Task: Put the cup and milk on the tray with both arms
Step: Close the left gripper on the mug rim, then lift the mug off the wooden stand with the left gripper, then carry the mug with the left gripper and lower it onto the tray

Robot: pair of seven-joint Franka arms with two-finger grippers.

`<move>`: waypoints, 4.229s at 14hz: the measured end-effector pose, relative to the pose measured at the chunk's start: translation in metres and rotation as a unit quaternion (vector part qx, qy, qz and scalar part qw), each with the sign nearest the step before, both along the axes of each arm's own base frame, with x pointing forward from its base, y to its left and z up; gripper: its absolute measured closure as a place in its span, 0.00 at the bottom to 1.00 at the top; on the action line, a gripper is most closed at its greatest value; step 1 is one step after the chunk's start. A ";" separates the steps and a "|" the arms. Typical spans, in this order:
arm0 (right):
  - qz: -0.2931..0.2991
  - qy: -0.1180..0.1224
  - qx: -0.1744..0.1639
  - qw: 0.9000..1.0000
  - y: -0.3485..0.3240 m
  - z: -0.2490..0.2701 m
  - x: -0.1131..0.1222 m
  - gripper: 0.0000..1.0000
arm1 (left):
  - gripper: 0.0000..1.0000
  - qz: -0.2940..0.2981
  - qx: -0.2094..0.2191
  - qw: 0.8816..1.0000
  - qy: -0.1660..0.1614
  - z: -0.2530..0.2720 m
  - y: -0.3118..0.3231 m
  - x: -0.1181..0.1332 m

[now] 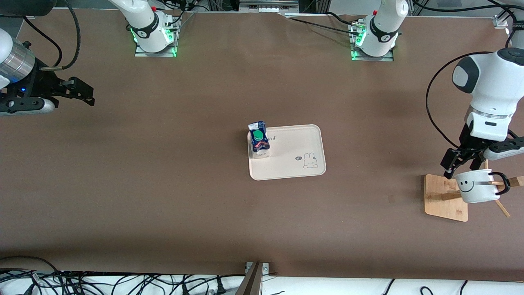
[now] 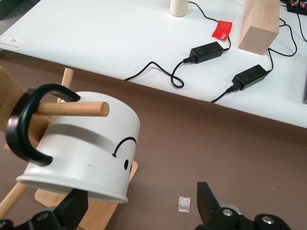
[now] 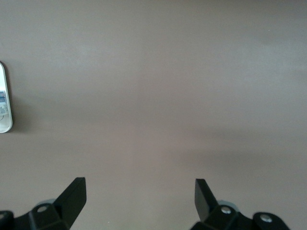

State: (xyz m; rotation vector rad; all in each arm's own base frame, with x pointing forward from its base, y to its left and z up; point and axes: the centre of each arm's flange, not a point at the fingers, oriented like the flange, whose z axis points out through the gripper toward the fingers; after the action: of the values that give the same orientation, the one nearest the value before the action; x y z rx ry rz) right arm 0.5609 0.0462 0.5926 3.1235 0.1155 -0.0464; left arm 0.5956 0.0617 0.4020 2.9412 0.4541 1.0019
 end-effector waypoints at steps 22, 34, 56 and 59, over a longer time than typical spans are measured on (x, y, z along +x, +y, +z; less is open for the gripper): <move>0.000 0.000 0.000 1.000 0.001 0.000 0.000 0.00 | 0.92 -0.012 0.009 1.000 -0.011 0.002 0.004 0.017; 0.001 0.000 0.000 1.000 0.001 0.000 0.000 0.00 | 0.92 -0.114 0.027 0.965 0.235 0.127 -0.157 0.004; 0.004 0.000 0.000 1.000 0.005 0.000 -0.001 0.00 | 0.92 -0.070 -0.052 0.866 0.492 -0.116 -0.440 0.007; 0.004 0.000 0.000 1.000 0.005 0.000 -0.001 0.00 | 0.92 -0.067 -0.048 0.860 0.504 -0.153 -0.457 -0.002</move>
State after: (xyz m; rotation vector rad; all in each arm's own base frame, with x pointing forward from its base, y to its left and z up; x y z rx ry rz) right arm 0.5604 0.0510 0.5926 3.1230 0.1291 -0.0477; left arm 0.5932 -0.3950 0.2494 3.0762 0.2428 -0.6461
